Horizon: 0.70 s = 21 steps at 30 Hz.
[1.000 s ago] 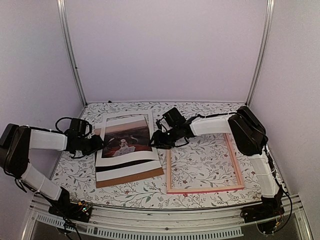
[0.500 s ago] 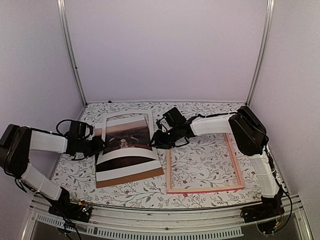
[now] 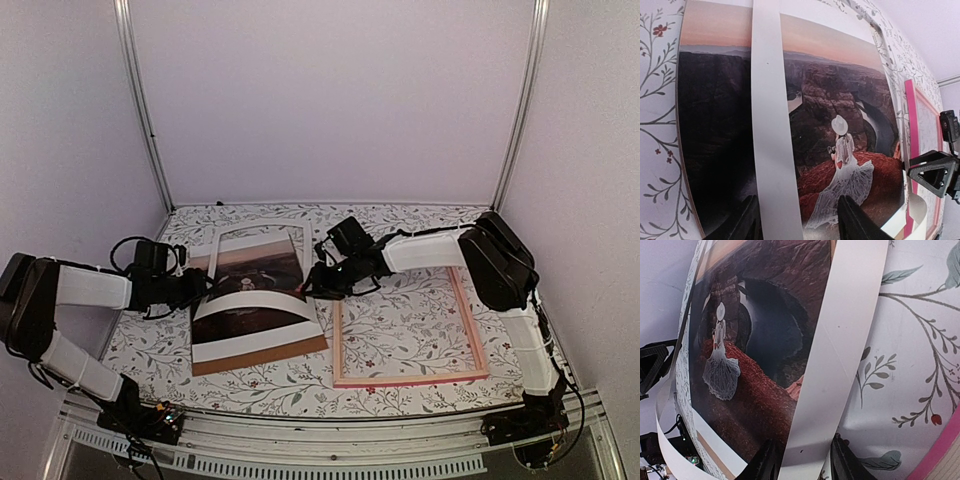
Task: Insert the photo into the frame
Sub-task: Pick up the mat board from the photo.
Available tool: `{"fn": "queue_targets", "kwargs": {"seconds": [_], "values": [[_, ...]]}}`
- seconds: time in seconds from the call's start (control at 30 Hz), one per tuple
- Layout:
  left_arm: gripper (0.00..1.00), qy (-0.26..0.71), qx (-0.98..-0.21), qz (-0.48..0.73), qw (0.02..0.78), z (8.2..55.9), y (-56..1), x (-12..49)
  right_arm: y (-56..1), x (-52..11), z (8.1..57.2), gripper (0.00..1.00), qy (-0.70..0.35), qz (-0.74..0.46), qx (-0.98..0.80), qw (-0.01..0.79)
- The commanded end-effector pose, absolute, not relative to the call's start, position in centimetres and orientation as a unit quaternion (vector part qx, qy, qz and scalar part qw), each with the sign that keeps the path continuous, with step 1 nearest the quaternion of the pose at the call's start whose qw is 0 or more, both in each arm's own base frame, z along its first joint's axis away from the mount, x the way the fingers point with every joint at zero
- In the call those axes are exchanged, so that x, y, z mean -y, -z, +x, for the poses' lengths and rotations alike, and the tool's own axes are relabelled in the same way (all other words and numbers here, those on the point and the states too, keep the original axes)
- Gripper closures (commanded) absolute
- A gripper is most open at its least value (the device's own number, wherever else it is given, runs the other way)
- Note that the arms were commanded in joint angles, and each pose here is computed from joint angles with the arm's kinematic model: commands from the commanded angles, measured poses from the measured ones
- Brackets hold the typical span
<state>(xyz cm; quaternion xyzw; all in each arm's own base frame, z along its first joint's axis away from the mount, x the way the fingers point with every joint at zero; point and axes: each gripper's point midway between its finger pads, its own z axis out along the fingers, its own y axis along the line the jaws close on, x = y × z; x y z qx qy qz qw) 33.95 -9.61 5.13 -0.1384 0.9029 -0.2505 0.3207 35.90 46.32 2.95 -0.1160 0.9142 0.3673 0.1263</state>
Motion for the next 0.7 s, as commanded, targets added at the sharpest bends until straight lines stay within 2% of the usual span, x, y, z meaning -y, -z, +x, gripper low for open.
{"fn": "queue_targets", "kwargs": {"seconds": [0.0, 0.33, 0.67], "values": [[0.45, 0.274, -0.892, -0.129, 0.336, 34.2, -6.1, 10.0, -4.9, -46.1, 36.2, 0.63, -0.372, -0.121, -0.909, 0.144], [0.44, 0.248, -0.897, -0.137, 0.341, 34.1, -6.1, 9.1, -5.4, -46.1, 36.3, 0.77, -0.374, -0.123, -0.908, 0.146], [0.33, 0.202, -0.907, -0.151, 0.337, 34.1, -5.6, 7.6, -5.6, -45.6, 36.6, 0.80, -0.375, -0.119, -0.907, 0.148]]}}
